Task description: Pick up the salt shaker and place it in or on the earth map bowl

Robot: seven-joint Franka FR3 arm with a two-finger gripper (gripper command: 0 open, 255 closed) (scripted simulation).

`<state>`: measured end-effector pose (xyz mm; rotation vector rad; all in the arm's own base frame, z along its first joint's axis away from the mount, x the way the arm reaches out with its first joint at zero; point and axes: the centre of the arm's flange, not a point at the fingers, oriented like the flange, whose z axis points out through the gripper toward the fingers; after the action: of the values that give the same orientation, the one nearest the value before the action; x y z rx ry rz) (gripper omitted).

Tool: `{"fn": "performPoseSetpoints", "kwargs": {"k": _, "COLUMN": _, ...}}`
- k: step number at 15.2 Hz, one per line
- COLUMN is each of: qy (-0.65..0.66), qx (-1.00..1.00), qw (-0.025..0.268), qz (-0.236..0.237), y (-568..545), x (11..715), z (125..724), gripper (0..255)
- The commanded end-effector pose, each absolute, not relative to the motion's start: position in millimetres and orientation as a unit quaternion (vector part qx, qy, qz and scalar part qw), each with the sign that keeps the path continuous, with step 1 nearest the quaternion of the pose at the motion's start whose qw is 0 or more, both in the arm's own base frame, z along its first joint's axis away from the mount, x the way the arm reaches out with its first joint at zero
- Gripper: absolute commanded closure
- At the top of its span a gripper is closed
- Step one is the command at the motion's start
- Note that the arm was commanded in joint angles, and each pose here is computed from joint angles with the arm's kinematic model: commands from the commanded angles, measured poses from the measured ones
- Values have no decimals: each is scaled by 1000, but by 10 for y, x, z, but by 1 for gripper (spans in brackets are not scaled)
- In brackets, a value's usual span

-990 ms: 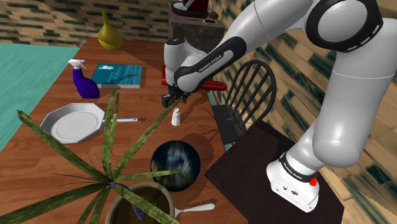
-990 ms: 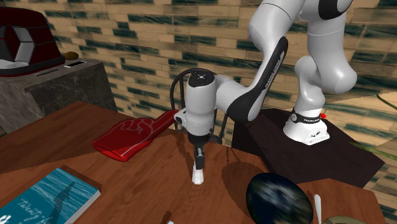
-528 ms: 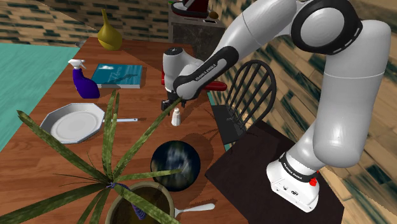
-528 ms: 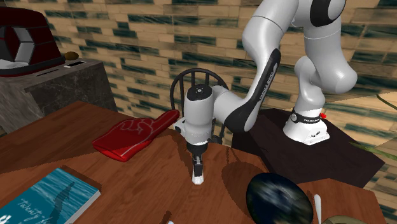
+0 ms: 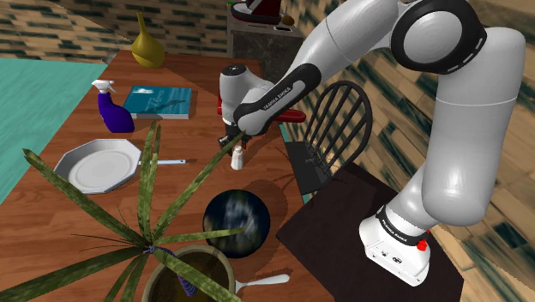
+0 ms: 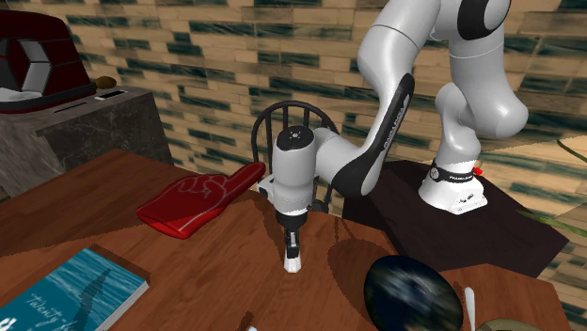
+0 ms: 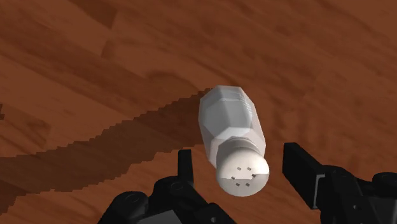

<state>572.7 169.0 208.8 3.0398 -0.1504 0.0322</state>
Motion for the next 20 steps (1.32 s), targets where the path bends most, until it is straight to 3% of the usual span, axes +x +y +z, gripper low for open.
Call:
{"fn": "performPoseSetpoints", "kwargs": {"k": 1, "qy": -49, "qx": 998, "qw": 49, "qz": 11, "y": 1690, "x": 5727, "z": 2088, "gripper": 255}}
{"fn": "performPoseSetpoints", "kwargs": {"k": 9, "qy": -49, "qx": 998, "qw": 49, "qz": 11, "y": 1690, "x": 5727, "z": 2087, "gripper": 255}}
{"fn": "performPoseSetpoints", "kwargs": {"k": 20, "qy": -49, "qx": 998, "qw": 49, "qz": 11, "y": 1690, "x": 5727, "z": 2668, "gripper": 255}}
